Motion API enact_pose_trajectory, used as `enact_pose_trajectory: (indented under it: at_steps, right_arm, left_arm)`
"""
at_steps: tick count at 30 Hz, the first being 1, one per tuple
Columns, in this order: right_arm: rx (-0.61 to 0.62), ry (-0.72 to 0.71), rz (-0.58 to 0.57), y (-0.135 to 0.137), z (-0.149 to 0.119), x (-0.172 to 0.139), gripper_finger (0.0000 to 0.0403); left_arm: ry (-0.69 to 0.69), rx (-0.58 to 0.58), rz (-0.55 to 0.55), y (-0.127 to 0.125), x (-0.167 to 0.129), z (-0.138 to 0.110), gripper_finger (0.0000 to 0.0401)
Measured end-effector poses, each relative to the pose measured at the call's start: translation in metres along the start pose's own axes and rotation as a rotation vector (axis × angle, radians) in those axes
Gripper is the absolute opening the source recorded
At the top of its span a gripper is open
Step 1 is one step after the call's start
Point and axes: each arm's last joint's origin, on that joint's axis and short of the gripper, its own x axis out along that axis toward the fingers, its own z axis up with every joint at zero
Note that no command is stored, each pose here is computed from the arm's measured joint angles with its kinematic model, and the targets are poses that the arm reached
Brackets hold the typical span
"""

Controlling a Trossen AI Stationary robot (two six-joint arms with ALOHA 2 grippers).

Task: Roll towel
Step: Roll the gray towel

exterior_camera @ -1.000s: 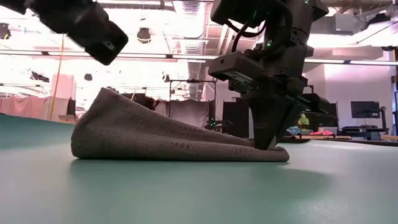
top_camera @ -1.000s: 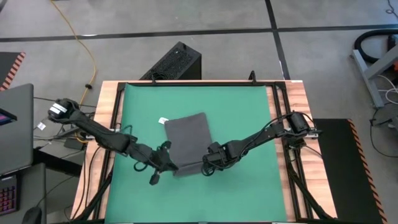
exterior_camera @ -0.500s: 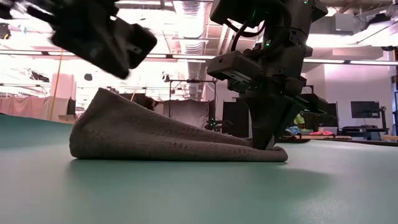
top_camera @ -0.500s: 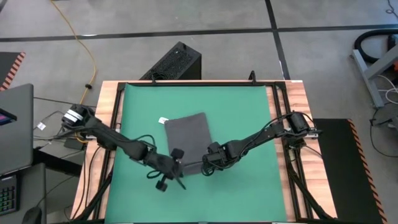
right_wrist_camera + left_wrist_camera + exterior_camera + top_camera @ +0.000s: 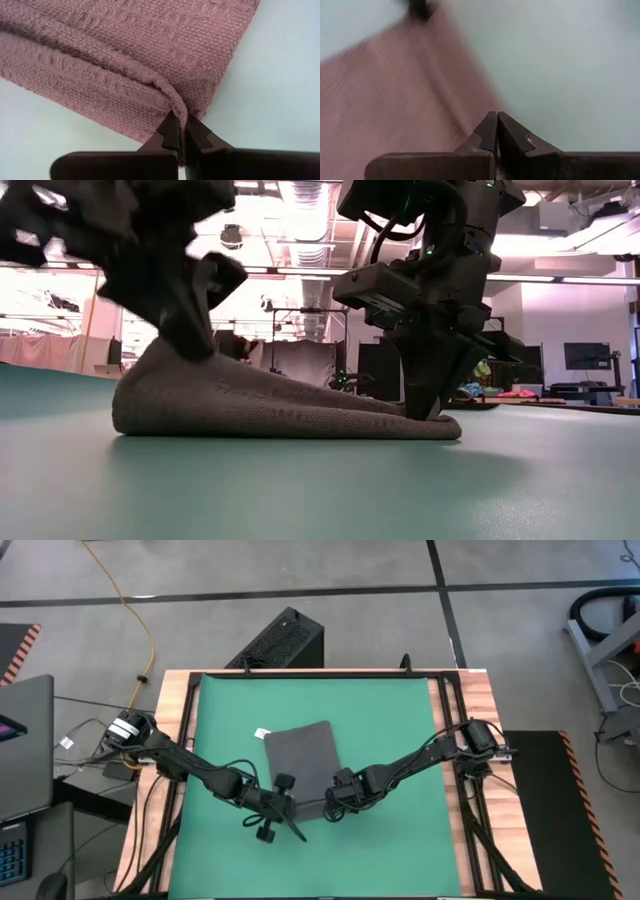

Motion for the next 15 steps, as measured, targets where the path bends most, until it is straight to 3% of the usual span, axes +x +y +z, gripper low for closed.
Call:
enact_pose_trajectory:
  at_steps: [10,15]
  right_arm:
    - [-0.008,0.0,-0.002,0.0,0.0,0.0,0.0017]
    - [-0.016,0.0,0.0,0.0,0.0,0.0,0.0018]
  left_arm:
    - [0.091,-0.165,0.015,-0.002,0.008,-0.036,0.0]
    - [0.107,-0.189,0.034,-0.004,0.009,-0.044,0.0]
